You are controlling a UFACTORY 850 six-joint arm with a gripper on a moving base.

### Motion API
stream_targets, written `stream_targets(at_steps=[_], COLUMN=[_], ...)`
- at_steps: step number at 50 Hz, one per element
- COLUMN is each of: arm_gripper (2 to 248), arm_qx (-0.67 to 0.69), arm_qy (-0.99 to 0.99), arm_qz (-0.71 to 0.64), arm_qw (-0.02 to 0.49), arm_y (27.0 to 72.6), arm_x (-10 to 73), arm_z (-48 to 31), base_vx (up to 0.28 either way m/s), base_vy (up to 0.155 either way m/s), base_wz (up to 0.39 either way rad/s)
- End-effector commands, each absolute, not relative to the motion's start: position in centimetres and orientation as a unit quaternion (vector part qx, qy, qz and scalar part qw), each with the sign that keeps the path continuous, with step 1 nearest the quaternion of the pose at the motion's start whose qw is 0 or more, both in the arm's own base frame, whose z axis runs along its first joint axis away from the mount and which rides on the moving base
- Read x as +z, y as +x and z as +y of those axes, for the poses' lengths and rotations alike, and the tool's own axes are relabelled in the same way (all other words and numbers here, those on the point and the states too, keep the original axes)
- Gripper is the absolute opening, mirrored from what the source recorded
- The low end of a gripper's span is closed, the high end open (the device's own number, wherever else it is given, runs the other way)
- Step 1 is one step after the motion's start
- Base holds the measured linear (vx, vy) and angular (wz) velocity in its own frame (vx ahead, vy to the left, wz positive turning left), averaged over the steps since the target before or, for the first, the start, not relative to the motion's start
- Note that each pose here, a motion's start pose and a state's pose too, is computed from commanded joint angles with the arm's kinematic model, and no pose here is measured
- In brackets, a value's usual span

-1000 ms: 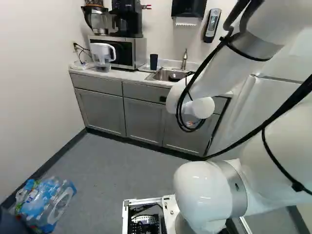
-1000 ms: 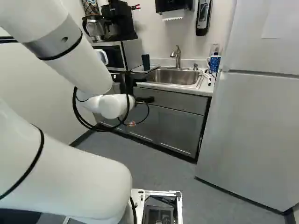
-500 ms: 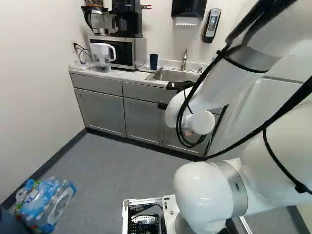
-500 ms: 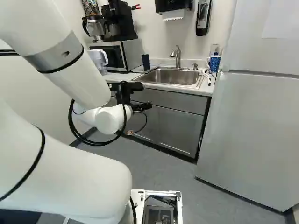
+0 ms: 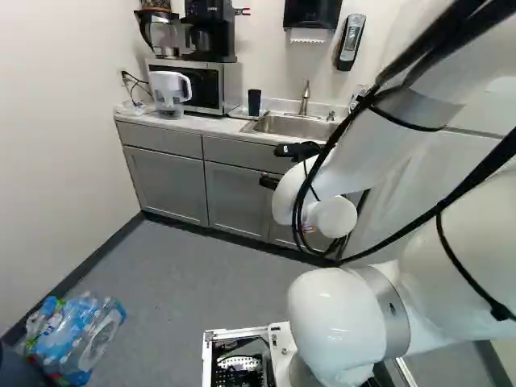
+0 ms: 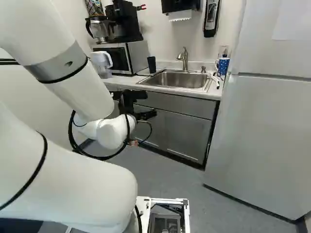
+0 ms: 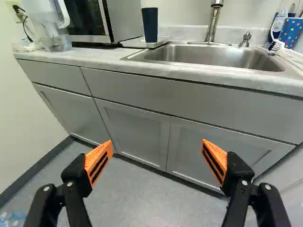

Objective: Rinse the cup and place it in the tray

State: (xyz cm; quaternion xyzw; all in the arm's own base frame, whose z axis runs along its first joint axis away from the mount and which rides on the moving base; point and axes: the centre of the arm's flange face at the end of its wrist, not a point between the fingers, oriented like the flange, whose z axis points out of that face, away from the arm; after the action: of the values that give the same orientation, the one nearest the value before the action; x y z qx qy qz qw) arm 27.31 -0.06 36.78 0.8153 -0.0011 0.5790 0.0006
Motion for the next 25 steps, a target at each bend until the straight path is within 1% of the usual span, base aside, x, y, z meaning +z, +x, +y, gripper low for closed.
stream_targets(at_steps=[25], arm_gripper=[247], arm_qx=[0.581], arm_qy=[0.814], arm_qz=[0.000], arm_qw=[0.000], arm_y=[27.03], arm_x=[36.56], arm_z=[0.00], base_vx=[0.000], base_vy=[0.000], base_wz=[0.000])
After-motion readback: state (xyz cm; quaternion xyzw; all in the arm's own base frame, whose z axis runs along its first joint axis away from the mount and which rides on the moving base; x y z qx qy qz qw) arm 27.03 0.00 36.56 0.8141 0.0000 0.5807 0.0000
